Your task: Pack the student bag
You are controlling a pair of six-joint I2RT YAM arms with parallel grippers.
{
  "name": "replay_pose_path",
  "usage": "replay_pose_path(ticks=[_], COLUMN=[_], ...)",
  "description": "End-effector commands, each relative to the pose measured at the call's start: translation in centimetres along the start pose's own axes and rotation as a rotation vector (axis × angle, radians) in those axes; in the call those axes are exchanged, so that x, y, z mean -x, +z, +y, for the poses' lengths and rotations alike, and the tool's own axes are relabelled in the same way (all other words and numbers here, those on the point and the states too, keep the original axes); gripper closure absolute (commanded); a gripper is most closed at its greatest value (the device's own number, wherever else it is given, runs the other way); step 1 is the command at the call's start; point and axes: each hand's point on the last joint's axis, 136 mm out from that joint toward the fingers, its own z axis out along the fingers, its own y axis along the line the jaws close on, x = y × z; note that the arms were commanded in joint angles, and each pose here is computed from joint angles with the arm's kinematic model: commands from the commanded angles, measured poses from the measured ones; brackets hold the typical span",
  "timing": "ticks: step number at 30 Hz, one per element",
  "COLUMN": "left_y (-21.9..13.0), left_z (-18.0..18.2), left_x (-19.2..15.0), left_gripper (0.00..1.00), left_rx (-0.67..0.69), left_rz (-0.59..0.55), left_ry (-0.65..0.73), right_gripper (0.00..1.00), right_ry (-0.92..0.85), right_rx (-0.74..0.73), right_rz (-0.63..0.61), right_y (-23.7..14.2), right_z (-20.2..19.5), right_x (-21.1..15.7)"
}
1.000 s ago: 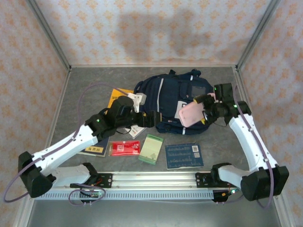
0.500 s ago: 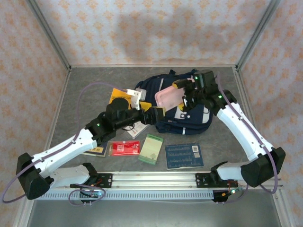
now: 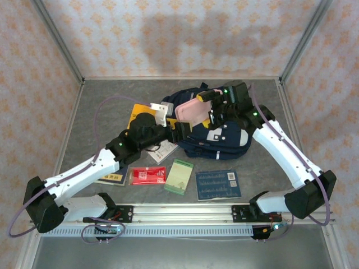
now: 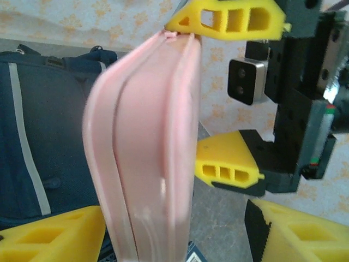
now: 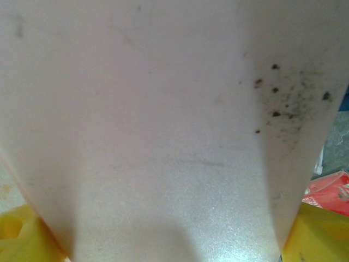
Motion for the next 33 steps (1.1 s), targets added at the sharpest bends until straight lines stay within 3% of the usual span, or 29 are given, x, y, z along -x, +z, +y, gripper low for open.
replay_pose_path(ticks=[1,14,26,31,33], left_y=[-0.2,0.4,0.6,0.6,0.6], left_z=[-1.3,-2.6,-2.8,-2.7,-2.5], left_x=[2.7,2.4,2.9,3.0,3.0], left_gripper=[0.35,0.57,0.59,0.79,0.82], left_rx=[-0.057,-0.152,-0.168,-0.172,-0.164], left_rz=[-0.078,-0.058,-0.066,-0.067,-0.069], left_ry=[-0.004,0.028,0.041,0.045,0.043], right_gripper=[0.28,0.30,0.31,0.31,0.31], right_ry=[-0.022,-0.020,-0.021,-0.031,-0.037], right_rx=[0.098,0.114,0.100,0.089,0.080], right_rz=[0.021,0.040,0.062,0.058,0.055], right_y=[-1.6,-1.6,-0.6,-0.4,-0.4], right_z=[2.5,2.3,1.7,1.4,1.2], right_x=[-1.3,-2.1,-2.6,-2.5,-2.5])
